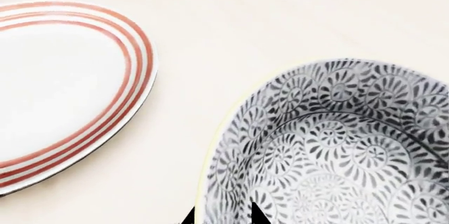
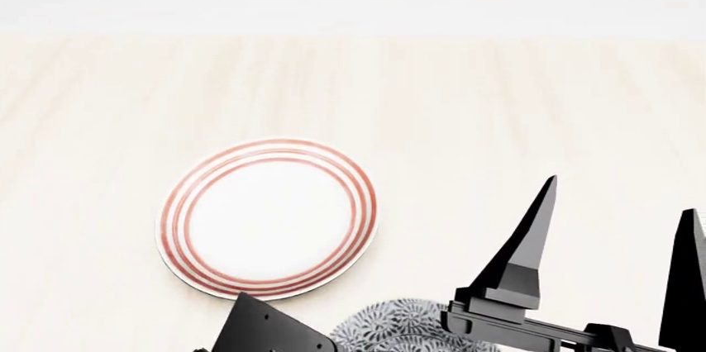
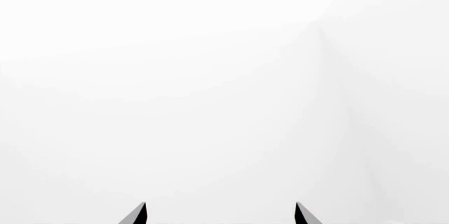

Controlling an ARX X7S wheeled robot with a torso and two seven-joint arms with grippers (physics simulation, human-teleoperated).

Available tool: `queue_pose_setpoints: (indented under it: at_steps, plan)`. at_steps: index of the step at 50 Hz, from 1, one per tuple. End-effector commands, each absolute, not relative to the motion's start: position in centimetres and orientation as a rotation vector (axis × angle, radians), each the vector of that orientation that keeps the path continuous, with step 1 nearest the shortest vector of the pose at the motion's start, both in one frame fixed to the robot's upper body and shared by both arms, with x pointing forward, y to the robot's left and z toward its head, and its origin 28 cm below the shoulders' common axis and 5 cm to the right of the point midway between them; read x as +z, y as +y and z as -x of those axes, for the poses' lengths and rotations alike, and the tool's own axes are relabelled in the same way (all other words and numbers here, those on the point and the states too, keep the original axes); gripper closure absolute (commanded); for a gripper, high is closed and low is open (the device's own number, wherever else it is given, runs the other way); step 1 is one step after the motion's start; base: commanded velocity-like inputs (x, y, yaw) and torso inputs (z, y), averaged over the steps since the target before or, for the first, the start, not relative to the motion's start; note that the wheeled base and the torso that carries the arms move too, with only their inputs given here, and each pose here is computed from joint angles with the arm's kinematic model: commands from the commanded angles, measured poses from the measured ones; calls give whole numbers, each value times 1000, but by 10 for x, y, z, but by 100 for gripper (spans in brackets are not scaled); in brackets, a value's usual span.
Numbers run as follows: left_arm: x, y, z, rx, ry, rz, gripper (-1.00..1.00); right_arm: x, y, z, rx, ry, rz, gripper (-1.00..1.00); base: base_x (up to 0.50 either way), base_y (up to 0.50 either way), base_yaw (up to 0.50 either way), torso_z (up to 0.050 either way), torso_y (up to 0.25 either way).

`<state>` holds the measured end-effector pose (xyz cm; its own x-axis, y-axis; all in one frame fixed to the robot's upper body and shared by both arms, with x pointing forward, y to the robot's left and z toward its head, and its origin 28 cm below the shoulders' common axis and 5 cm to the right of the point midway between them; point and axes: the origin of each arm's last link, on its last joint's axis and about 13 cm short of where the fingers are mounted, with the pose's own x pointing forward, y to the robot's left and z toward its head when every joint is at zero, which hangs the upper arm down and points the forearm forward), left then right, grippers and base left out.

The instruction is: Put the bowl on the plate.

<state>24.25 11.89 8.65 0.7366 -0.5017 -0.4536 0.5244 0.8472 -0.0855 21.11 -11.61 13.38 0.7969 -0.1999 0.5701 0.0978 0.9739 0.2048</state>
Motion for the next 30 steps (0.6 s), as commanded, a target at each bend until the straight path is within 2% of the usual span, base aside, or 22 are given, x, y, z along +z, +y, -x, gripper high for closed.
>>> queue_pose_setpoints:
  at_steps: [1,11,19,30]
  plan:
    - [86,121,-246,-560,370,-173,100,133,-116,-211,-157,-627,-162,-100,0,0,0,0,0]
    - [122,133,-274,-506,149,-199,100,131,-115,-211,-151,-619,-165,-100,0,0,0,0,0]
    - [162,153,-312,-380,-3,-186,100,132,-114,-211,-151,-618,-167,-100,0,0,0,0,0]
    - [182,179,-348,-217,-81,-155,100,131,-113,-210,-147,-615,-166,-100,0,0,0,0,0]
